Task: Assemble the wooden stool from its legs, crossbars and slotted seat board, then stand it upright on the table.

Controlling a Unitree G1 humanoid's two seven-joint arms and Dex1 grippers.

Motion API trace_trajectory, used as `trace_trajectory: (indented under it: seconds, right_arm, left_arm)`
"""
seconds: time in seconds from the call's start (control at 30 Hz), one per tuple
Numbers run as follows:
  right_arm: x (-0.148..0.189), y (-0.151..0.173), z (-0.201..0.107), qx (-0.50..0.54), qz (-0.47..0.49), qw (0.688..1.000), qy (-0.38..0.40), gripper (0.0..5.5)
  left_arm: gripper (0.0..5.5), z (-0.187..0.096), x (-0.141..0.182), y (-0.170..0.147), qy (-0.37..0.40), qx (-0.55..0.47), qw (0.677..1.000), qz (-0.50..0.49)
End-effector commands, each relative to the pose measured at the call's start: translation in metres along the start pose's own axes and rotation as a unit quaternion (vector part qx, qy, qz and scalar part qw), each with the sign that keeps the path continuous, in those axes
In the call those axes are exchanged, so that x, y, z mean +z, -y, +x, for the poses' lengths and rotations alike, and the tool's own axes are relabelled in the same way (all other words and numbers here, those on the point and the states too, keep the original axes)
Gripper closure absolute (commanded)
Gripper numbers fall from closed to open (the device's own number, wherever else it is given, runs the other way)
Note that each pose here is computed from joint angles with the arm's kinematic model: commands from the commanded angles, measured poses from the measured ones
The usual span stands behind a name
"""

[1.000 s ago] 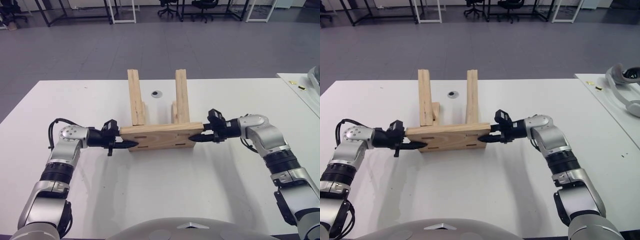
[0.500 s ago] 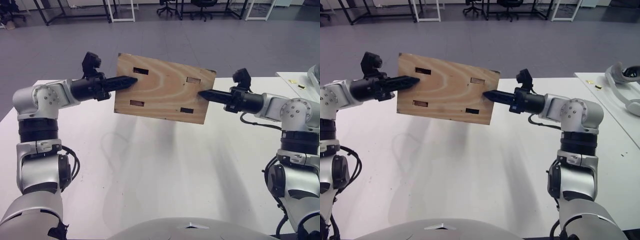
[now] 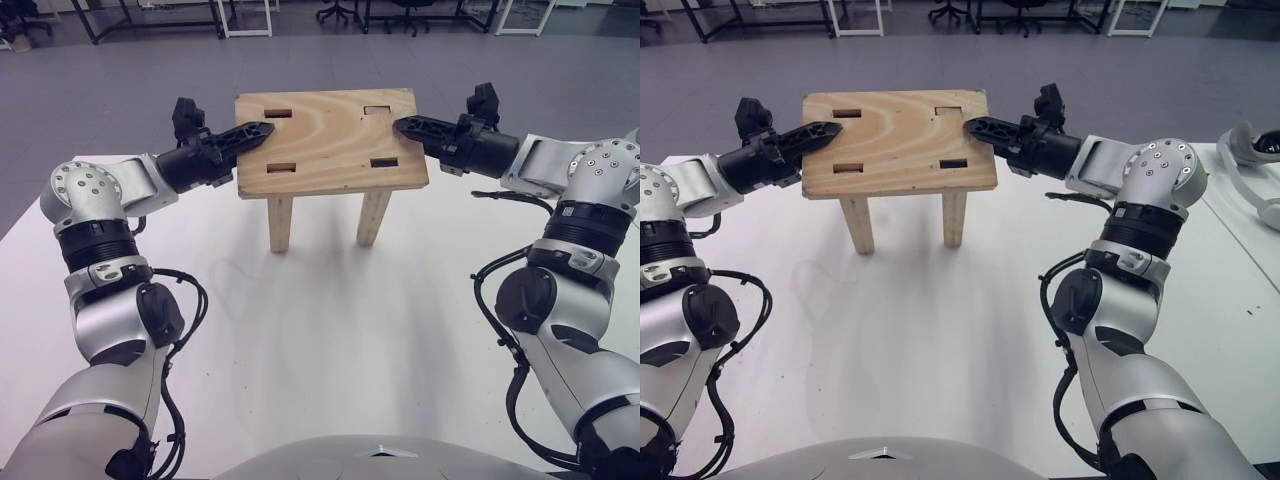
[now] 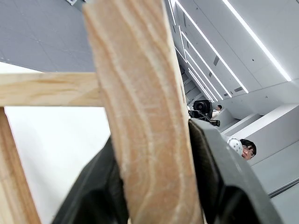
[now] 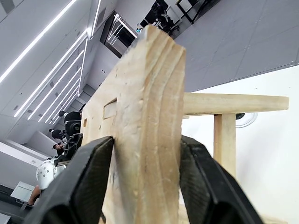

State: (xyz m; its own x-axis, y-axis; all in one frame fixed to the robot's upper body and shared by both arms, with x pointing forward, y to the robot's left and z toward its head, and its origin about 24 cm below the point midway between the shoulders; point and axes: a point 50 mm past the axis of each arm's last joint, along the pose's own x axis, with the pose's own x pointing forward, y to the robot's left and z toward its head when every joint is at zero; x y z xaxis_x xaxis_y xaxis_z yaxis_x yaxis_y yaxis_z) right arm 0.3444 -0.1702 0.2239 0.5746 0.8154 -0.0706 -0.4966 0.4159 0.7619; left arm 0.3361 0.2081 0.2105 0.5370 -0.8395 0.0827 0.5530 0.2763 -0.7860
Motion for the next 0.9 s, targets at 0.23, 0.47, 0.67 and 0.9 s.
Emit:
trace_trajectory:
  seconds: [0.23, 0.47, 0.67, 0.9]
  right_arm:
    - [-0.041, 0.069, 0.035, -0.312, 0.041, 0.946, -0.071, 3.40]
    - [-0.065, 0.101, 0.026, -0.385, 0.122, 0.910, -0.096, 3.40]
    - [-0.070, 0.106, 0.035, -0.390, 0.180, 0.900, -0.069, 3.40]
    - [-0.066, 0.106, 0.034, -0.365, 0.180, 0.912, -0.044, 2.60]
  left_arm:
    - [3.85, 0.030, -0.021, -0.050, -0.082, 0.310, 0.946, -0.041]
    - [3.85, 0.021, -0.044, -0.084, -0.077, 0.388, 0.911, -0.115]
    - [3.85, 0.023, -0.058, -0.102, -0.049, 0.409, 0.897, -0.161]
    - [2.69, 0.018, -0.061, -0.110, -0.041, 0.419, 0.894, -0.155]
